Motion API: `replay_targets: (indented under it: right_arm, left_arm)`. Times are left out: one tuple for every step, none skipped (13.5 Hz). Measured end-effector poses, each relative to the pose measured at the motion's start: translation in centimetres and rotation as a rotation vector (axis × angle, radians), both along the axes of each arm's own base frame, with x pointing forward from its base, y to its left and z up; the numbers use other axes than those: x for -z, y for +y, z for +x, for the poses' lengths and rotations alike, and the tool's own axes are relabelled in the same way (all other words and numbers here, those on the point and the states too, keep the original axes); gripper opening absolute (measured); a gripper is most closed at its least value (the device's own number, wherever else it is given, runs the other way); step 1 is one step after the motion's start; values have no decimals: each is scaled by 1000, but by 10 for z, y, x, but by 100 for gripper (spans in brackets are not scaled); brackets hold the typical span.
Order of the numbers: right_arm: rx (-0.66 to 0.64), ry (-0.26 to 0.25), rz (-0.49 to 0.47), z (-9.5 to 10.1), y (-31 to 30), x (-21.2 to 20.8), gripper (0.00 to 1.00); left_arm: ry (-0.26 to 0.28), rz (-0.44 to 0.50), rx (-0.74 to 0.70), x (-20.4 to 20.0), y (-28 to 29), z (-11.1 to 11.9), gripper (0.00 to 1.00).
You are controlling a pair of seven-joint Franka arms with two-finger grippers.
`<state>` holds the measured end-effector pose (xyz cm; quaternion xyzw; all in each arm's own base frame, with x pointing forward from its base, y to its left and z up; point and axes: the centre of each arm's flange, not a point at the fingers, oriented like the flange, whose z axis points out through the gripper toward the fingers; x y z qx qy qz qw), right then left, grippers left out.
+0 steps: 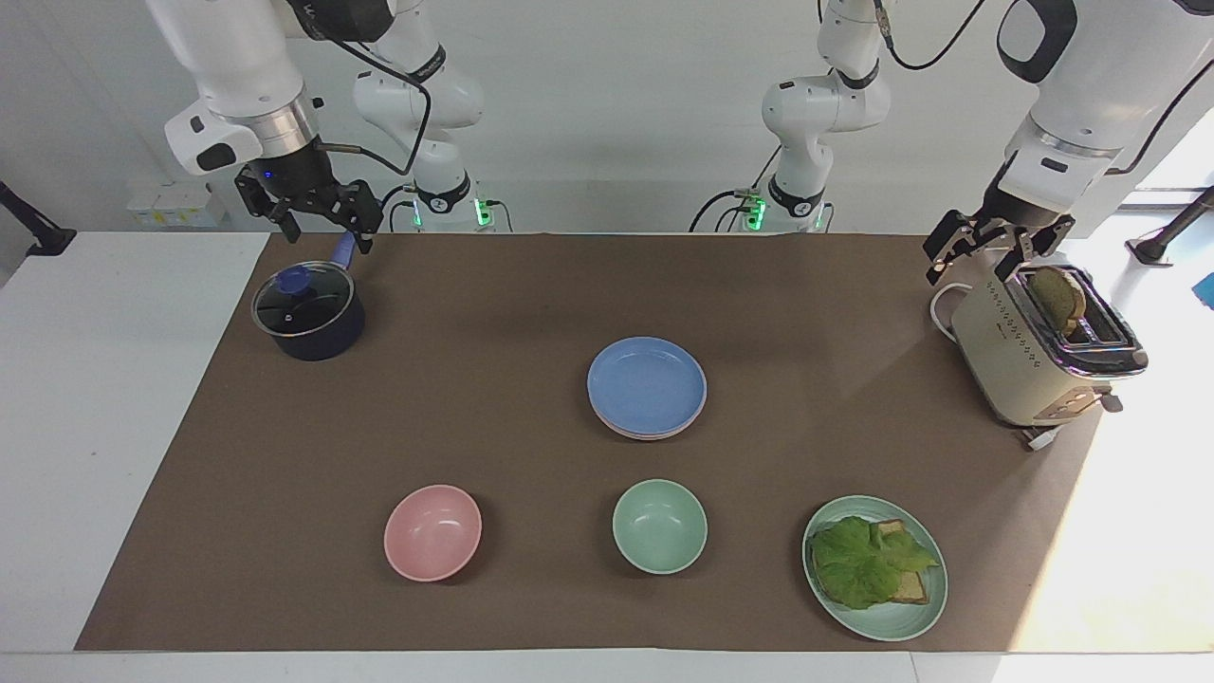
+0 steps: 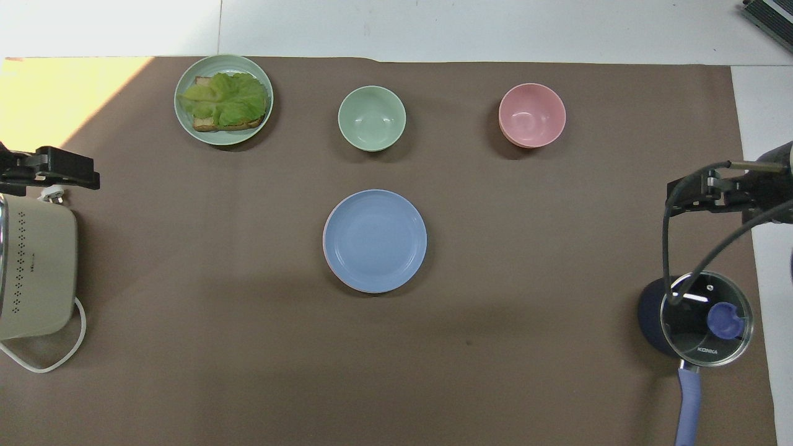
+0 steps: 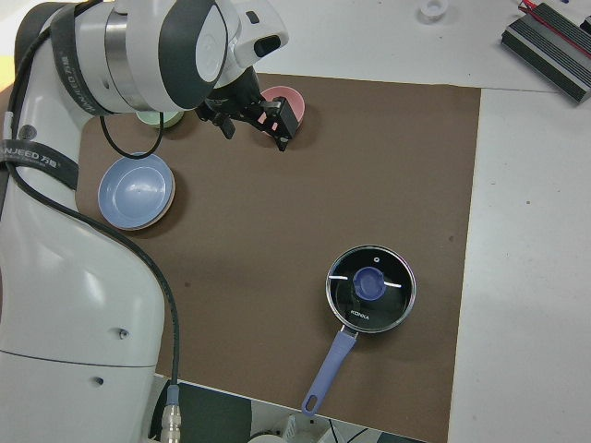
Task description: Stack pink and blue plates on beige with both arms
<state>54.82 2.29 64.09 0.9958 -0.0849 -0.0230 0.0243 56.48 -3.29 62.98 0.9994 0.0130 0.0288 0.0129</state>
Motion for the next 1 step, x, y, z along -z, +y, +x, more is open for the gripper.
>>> replay_targets:
  right_arm:
    - [1, 0, 2, 0, -1, 0, 100]
  left_arm:
    - [0, 0, 0, 0, 0, 0, 100]
